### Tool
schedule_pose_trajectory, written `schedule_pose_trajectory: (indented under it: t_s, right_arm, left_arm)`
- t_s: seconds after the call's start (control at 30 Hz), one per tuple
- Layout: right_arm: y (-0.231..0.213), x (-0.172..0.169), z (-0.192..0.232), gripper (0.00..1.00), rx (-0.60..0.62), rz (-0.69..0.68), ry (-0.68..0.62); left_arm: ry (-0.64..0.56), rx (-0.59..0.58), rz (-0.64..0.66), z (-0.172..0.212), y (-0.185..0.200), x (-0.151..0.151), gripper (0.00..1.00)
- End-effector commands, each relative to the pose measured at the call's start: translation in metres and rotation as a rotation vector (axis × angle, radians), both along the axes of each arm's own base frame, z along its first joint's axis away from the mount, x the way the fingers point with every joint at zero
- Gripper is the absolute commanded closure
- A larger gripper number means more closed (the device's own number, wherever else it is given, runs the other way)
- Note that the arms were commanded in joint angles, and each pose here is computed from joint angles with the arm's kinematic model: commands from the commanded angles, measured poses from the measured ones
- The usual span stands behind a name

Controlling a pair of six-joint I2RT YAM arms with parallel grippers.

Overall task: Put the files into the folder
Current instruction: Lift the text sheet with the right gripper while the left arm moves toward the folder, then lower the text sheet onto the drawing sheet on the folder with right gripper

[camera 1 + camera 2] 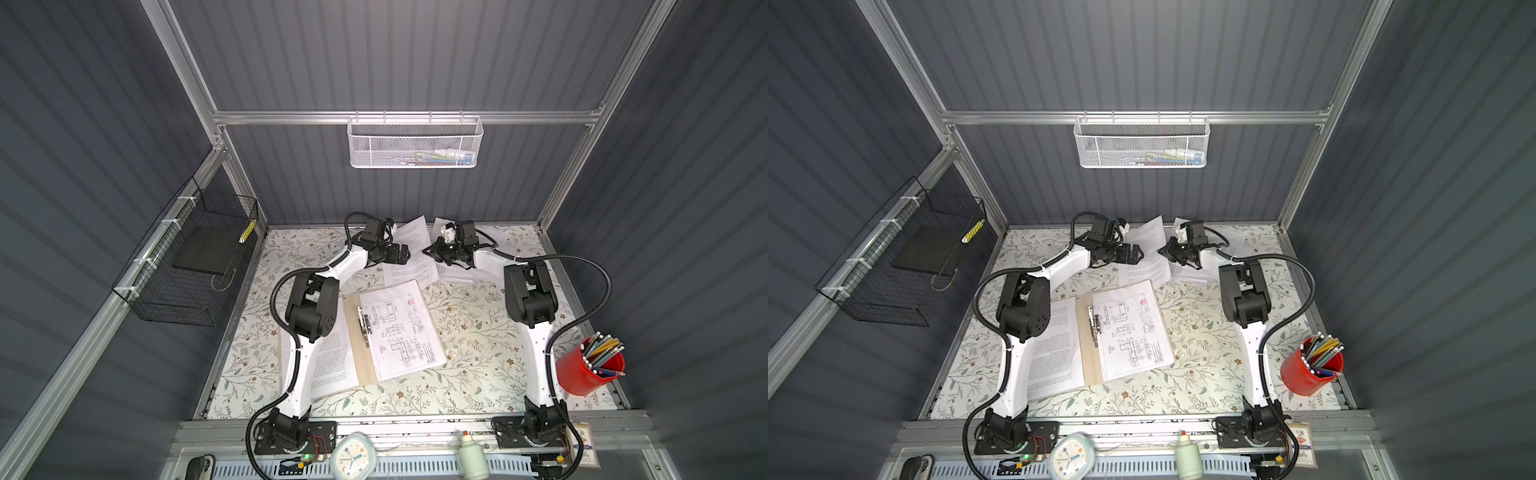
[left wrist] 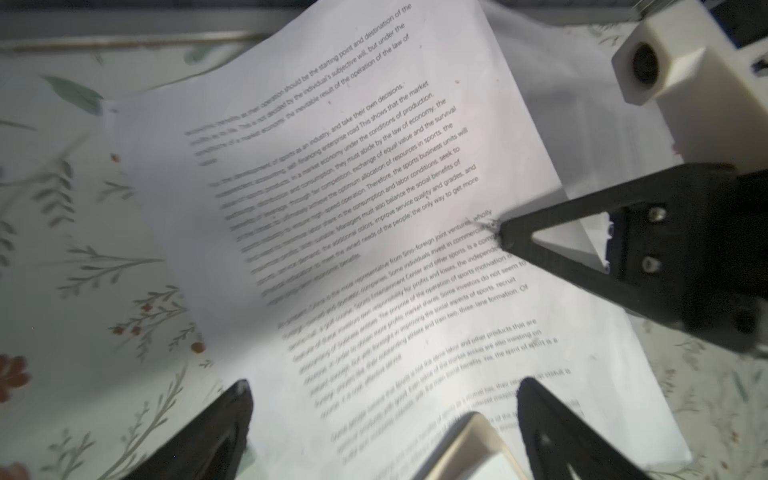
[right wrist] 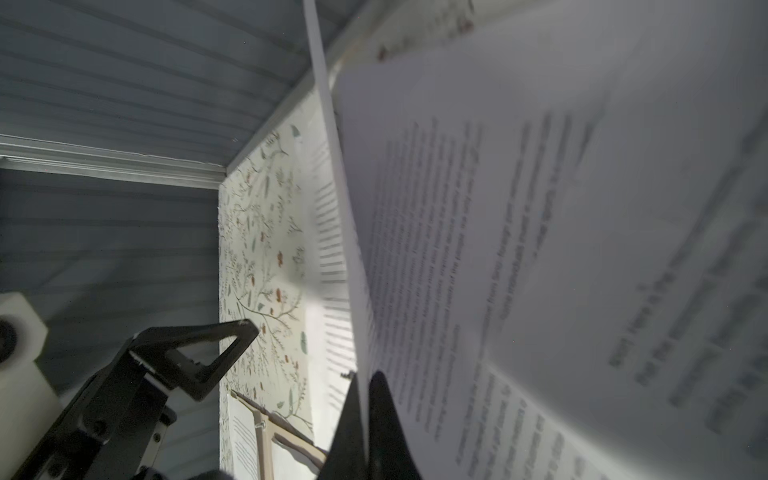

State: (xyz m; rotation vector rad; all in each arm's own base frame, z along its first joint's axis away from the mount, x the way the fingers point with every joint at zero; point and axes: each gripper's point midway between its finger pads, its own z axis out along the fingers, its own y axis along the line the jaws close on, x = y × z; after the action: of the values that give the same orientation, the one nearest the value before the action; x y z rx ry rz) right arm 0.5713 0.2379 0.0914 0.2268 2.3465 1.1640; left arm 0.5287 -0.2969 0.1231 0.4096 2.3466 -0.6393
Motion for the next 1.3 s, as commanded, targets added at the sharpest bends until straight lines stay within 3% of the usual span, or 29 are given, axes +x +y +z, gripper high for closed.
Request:
schedule_pose_trajectory:
  t_s: [0.0, 0.27, 0.53, 0.73, 0.93, 1.13, 1.27]
  right_arm:
    - [-0.014, 0.006, 0.047, 1.0, -0.057, -0.011, -0.134]
    - [-0.043, -0.042, 0.103, 1.0, -0.165, -0.073, -0.241]
    - [-0.072, -0.107, 0.16, 1.0, -0.273, -0.153, -0.348]
    - [-0.05, -0.152, 0.178, 1.0, -0.35, -0.103, -0.372]
    - [0.004, -0.195, 0.191, 1.0, -0.323, 0.008, -0.376]
    - [0.056, -0.23, 0.192, 1.0, -0.153, 0.126, -0.306]
    - [0.054, -0.241, 0.178, 1.0, -0.113, 0.142, -0.266]
  left_arm:
    - [-0.106, -0.111, 0.022, 0.077, -0.001, -0.011, 0.0]
    - [-0.131, -0.188, 0.046, 0.133, 0.025, -0.073, 0.0]
    - [-0.118, -0.099, 0.091, 0.129, 0.075, -0.15, 0.0]
    - [-0.153, -0.006, 0.12, 0.122, 0.117, -0.204, 0.0]
    - [-0.18, 0.065, 0.159, 0.108, 0.148, -0.238, 0.0]
    - [-0.205, 0.132, 0.267, 0.096, 0.175, -0.244, 0.0]
    - [-0.183, 0.156, 0.264, 0.086, 0.176, -0.244, 0.0]
